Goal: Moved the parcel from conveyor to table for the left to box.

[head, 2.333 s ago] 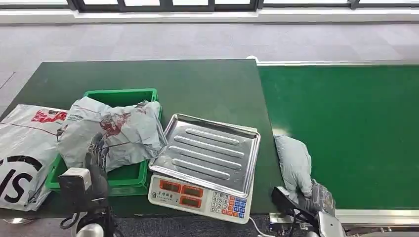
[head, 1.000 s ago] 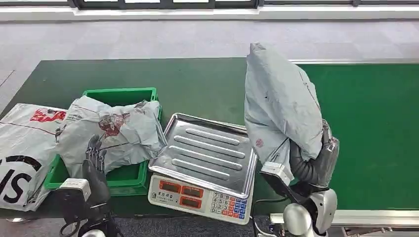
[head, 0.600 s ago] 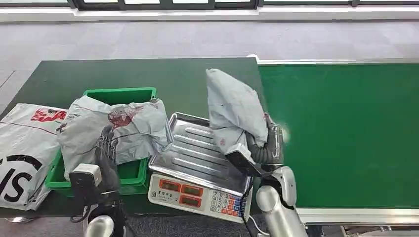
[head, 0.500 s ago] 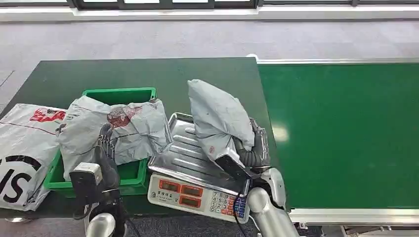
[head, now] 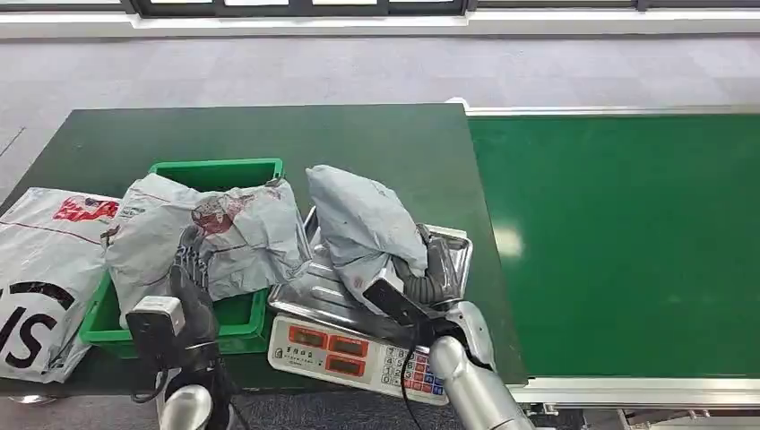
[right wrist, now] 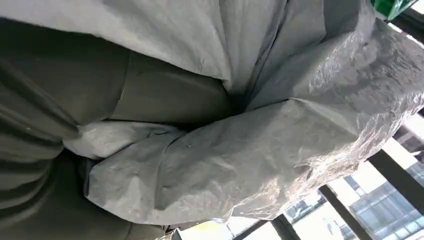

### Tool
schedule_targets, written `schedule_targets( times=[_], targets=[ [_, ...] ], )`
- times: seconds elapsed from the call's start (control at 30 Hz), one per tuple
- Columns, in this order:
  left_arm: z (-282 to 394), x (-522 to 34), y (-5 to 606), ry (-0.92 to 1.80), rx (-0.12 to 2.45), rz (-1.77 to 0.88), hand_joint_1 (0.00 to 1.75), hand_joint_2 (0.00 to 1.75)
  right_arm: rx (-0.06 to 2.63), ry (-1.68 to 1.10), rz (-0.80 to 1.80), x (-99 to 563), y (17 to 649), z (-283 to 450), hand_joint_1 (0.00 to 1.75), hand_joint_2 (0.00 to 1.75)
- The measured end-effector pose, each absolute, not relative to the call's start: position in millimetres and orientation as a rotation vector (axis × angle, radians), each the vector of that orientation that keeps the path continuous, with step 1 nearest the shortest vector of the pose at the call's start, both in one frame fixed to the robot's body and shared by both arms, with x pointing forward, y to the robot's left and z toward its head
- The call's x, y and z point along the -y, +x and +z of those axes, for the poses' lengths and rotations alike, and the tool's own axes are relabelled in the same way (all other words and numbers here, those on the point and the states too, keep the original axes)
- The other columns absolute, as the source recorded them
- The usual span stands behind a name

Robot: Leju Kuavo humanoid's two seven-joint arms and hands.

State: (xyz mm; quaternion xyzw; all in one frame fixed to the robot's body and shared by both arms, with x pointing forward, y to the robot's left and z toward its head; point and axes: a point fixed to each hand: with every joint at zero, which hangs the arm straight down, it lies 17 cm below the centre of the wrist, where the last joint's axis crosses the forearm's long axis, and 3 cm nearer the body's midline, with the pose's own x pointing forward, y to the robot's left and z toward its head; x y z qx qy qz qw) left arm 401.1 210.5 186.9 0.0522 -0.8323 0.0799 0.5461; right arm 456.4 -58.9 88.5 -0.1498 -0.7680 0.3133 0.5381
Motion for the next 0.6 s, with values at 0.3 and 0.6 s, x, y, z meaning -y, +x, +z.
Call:
schedule_targets(
  times=[0.3,0.6],
  targets=[
    [194,-209,407,0.119,1.99,0.186,0.0,0.0,1.812,-0.347,0.724,60,453,87,0.0,0.0],
    [209,-214,404,0.098,2.028,0.249,0.0,0.0,1.989,-0.282,0.625,65,415,150,0.0,0.0]
  ],
)
